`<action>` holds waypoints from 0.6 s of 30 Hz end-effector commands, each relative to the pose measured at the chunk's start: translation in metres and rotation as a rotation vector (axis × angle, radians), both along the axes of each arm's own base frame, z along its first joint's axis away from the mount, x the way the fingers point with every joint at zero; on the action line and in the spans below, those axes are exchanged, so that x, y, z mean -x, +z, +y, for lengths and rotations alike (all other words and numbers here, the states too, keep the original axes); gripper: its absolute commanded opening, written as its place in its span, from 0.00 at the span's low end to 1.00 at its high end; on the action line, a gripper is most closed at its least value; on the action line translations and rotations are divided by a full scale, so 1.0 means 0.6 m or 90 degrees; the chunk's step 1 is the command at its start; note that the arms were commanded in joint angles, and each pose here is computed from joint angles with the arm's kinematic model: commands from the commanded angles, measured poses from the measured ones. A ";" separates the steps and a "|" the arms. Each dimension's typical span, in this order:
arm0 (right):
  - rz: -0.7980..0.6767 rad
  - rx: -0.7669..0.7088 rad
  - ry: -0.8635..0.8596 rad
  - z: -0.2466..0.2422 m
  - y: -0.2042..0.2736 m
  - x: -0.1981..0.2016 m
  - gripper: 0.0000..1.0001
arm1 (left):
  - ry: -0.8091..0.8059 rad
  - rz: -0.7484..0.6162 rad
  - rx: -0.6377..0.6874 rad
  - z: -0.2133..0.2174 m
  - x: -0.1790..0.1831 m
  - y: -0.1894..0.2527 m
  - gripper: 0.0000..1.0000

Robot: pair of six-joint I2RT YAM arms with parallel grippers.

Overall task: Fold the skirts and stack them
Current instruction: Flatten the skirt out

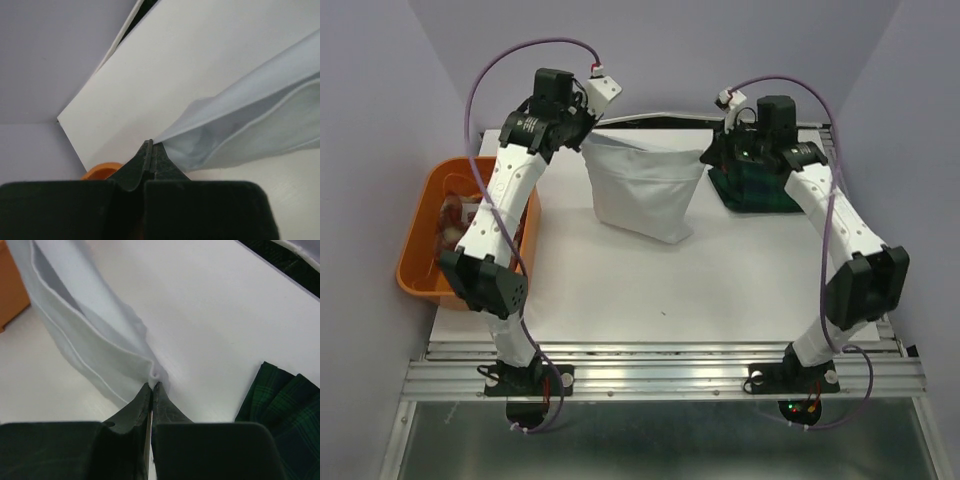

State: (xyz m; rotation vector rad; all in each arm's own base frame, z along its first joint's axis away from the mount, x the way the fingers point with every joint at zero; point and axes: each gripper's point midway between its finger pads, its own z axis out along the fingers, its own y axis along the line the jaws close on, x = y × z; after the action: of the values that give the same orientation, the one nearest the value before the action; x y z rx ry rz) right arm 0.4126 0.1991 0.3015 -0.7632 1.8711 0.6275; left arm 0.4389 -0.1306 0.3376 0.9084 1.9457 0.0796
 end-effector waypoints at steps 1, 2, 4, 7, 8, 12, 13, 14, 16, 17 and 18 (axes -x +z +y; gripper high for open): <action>-0.112 -0.020 -0.110 -0.013 0.085 -0.114 0.01 | 0.069 -0.067 0.006 0.011 -0.096 0.037 0.00; -0.128 -0.023 -0.126 -0.015 0.098 -0.131 0.01 | 0.092 -0.081 0.011 0.020 -0.113 0.051 0.00; -0.181 -0.040 -0.166 -0.020 0.147 -0.174 0.01 | 0.129 -0.152 0.035 0.024 -0.157 0.109 0.00; -0.248 -0.065 -0.203 -0.027 0.222 -0.207 0.01 | 0.162 -0.267 0.065 0.036 -0.171 0.200 0.00; -0.262 -0.071 -0.209 -0.028 0.239 -0.210 0.01 | 0.169 -0.264 0.060 0.039 -0.175 0.187 0.00; -0.301 -0.098 -0.191 -0.028 0.300 -0.174 0.01 | 0.155 -0.344 0.110 0.051 -0.110 0.268 0.00; -0.282 -0.092 -0.178 -0.021 0.272 -0.179 0.01 | 0.137 -0.348 0.117 0.046 -0.097 0.274 0.00; -0.267 -0.093 -0.148 -0.015 0.252 -0.150 0.01 | 0.125 -0.325 0.110 0.042 -0.093 0.246 0.00; -0.247 -0.089 -0.113 -0.009 0.219 -0.114 0.01 | 0.074 -0.317 0.123 0.029 -0.049 0.252 0.00; -0.214 -0.083 -0.080 -0.005 0.170 -0.074 0.01 | 0.030 -0.284 0.121 0.015 -0.023 0.220 0.00; -0.195 -0.080 -0.065 -0.004 0.144 -0.053 0.01 | 0.007 -0.263 0.120 0.006 -0.011 0.197 0.00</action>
State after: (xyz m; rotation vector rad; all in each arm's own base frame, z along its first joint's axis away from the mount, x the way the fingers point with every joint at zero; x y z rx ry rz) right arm 0.4904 0.1944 0.4089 -0.5606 1.5808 0.4452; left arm 0.4980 -0.1232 0.4090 0.6577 1.7109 0.1771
